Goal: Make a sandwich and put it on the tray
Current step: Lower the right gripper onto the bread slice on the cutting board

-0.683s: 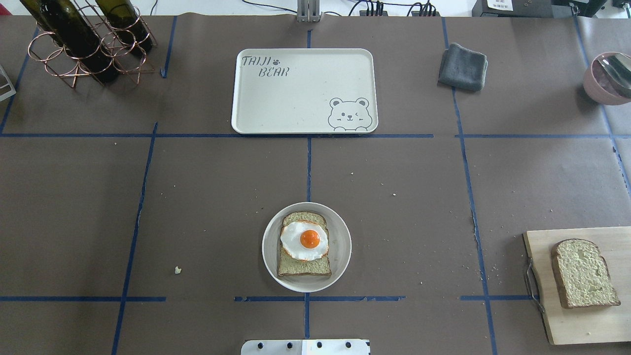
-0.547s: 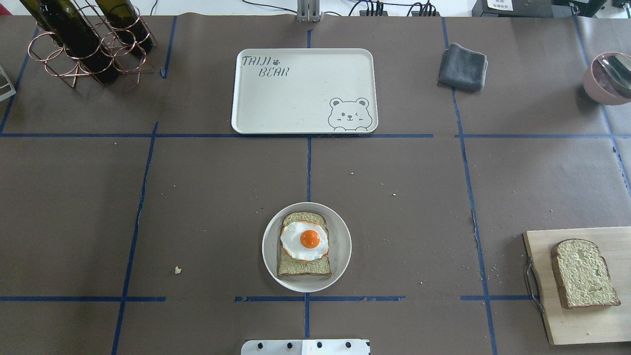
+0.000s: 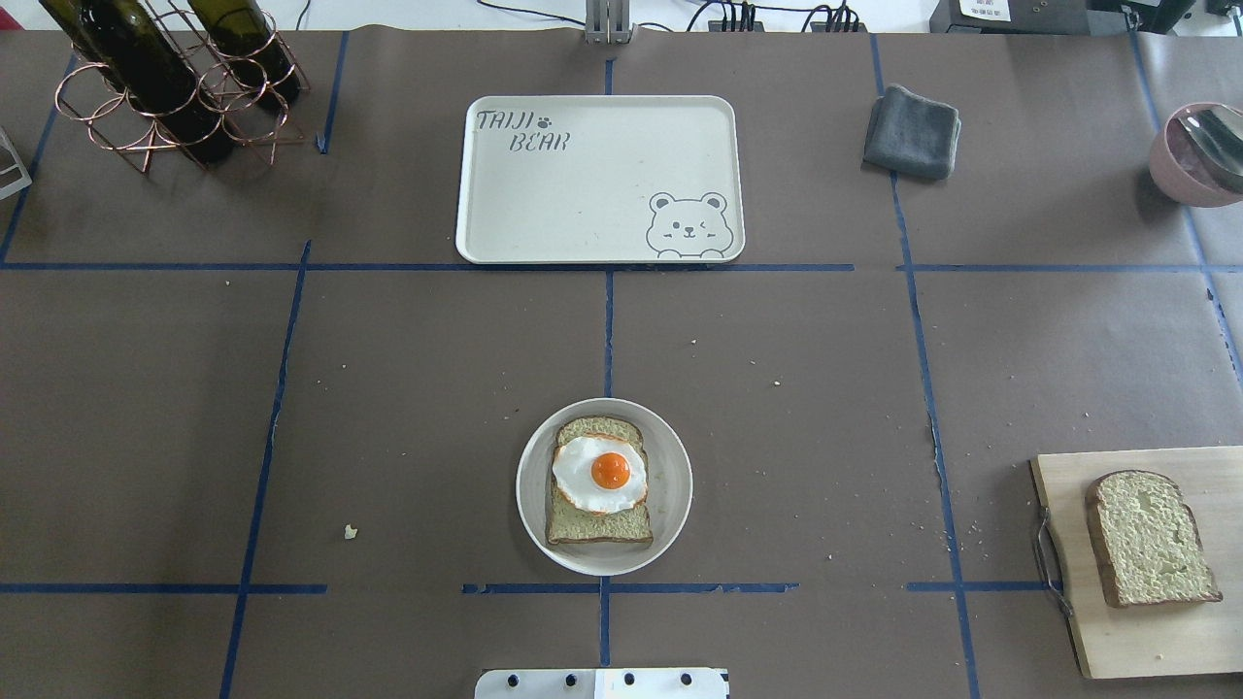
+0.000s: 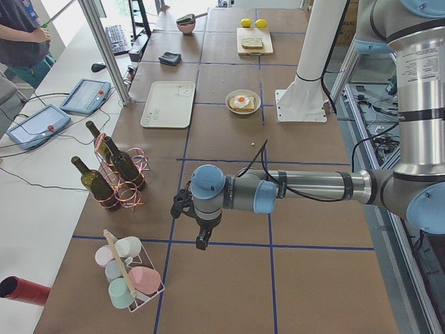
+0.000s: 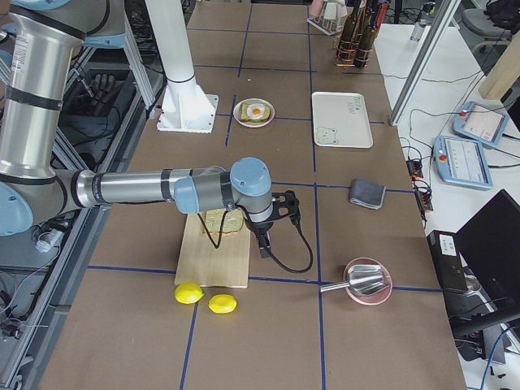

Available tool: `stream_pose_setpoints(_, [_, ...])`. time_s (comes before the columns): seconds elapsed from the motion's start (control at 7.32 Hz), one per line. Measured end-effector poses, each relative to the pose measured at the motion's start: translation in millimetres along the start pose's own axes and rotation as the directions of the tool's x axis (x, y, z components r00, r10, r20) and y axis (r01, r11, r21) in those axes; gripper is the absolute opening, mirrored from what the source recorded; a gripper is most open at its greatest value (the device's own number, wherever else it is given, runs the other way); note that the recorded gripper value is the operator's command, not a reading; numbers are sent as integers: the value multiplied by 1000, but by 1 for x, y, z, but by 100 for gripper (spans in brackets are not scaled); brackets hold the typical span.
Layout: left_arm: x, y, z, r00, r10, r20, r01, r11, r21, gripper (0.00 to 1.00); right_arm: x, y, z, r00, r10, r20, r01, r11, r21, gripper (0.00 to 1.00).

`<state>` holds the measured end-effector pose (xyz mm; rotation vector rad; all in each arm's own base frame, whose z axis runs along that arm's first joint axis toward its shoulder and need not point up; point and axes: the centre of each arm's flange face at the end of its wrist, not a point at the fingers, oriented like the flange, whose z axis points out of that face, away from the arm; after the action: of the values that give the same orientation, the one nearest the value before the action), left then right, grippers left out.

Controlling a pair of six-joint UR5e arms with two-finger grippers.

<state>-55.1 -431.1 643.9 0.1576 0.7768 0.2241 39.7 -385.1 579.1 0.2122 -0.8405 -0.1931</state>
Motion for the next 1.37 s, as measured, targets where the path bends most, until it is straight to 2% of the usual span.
stream_pose_setpoints(0.14, [0, 0, 0, 1000, 0, -2, 0, 1000, 0, 100, -10, 2, 4, 998, -17, 57, 17, 1000, 5, 100])
stream_pose_setpoints(0.27, [0, 0, 0, 1000, -1, -2, 1, 1000, 0, 100, -19, 8, 14, 996, -7, 85, 7, 1000, -5, 98])
stream_pose_setpoints(0.82, [0, 1, 1, 1000, -2, -3, 2, 1000, -1, 100, -58, 72, 60, 984, 156, 87, -158, 987, 15, 90])
stream_pose_setpoints(1.09, [0, 1, 1, 1000, -2, -3, 2, 1000, -1, 100, -70, 92, 102, 979, 180, 98, -184, 982, 34, 81])
stream_pose_setpoints(1.23, [0, 1, 1, 1000, -2, -3, 2, 1000, -1, 100, -74, 102, 124, 976, 187, 114, -194, 979, 54, 72])
stream_pose_setpoints(1.37, [0, 1, 1, 1000, -2, -3, 2, 1000, -1, 100, -82, 108, 142, 974, 195, 116, -203, 977, 67, 71])
